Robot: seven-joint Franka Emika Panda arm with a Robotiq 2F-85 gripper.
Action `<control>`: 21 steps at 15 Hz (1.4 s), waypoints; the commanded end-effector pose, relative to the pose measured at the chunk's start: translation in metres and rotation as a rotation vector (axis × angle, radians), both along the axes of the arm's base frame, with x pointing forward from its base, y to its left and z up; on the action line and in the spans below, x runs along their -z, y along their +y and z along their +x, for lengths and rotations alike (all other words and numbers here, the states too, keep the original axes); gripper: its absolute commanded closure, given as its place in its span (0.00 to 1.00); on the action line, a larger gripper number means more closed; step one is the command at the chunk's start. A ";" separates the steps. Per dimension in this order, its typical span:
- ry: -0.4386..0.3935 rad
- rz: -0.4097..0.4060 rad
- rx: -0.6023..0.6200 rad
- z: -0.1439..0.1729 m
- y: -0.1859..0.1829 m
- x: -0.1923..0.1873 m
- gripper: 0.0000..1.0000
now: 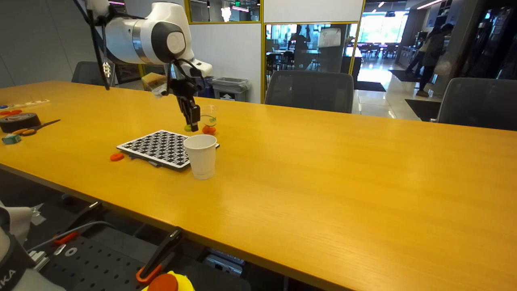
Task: Put one round orange block in the clear cup then put a round yellow block in the white cup, then put two round orange blocks in the clear cup and put the last round yellow block in the white cup
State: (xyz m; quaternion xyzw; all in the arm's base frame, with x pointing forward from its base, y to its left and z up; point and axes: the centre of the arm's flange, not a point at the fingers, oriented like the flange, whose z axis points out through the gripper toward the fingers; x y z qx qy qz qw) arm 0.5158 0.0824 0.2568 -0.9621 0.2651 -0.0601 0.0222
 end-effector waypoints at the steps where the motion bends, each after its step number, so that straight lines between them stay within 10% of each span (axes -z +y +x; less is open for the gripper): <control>1: -0.062 0.009 0.071 -0.031 -0.022 -0.030 0.76; 21: -0.063 -0.005 0.399 -0.104 -0.077 -0.049 0.76</control>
